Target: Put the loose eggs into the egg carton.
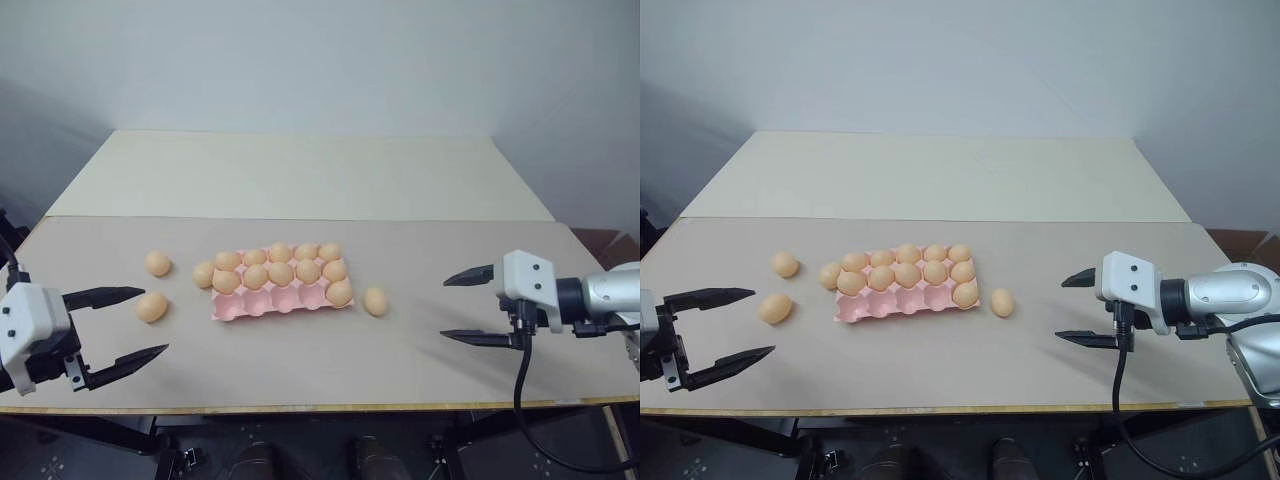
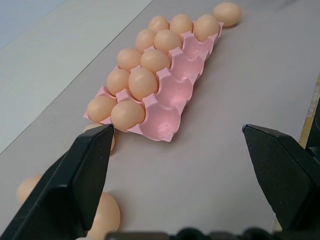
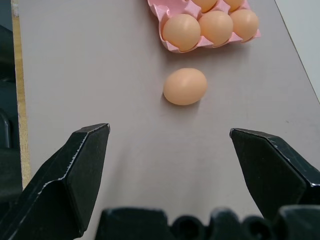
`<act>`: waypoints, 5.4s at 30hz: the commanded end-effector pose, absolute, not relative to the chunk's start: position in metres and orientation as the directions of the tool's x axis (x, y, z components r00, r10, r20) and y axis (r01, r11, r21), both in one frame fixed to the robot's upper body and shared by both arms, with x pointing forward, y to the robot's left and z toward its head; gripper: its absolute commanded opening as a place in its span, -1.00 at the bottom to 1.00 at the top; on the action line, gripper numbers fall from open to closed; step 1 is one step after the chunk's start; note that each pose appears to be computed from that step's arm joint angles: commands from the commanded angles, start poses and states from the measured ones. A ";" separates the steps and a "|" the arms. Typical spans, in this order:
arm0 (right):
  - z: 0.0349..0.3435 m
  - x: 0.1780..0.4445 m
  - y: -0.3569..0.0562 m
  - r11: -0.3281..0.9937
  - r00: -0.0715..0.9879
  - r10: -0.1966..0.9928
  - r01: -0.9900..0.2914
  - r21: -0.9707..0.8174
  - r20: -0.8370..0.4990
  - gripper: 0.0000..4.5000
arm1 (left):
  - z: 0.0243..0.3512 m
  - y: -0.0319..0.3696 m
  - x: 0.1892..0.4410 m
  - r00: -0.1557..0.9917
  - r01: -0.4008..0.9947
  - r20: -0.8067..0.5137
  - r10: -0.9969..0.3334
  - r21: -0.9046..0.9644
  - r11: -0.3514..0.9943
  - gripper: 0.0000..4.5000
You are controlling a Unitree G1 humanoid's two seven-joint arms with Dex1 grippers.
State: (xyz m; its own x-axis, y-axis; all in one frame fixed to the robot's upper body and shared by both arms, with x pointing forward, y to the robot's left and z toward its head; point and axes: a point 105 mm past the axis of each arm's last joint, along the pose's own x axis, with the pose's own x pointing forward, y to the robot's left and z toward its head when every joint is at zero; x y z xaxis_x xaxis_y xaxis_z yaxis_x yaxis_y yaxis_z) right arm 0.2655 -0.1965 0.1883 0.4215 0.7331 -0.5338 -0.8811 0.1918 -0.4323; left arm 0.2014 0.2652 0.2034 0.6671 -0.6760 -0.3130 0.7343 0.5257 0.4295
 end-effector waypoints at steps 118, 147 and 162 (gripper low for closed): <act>0.204 0.291 -0.049 0.106 0.310 0.904 -0.831 -0.546 -0.295 0.99 | 0.178 0.292 0.208 0.761 0.648 -0.293 -0.578 0.391 0.654 1.00; 0.203 0.258 -0.092 0.183 0.407 0.834 -0.841 -0.509 -0.373 0.99 | 0.115 0.322 0.309 0.850 0.508 -0.313 -0.424 0.275 0.816 1.00; 0.195 0.262 -0.097 0.214 0.438 0.813 -0.837 -0.503 -0.383 1.00 | 0.111 0.326 0.305 0.840 0.510 -0.365 -0.401 0.279 0.814 -0.20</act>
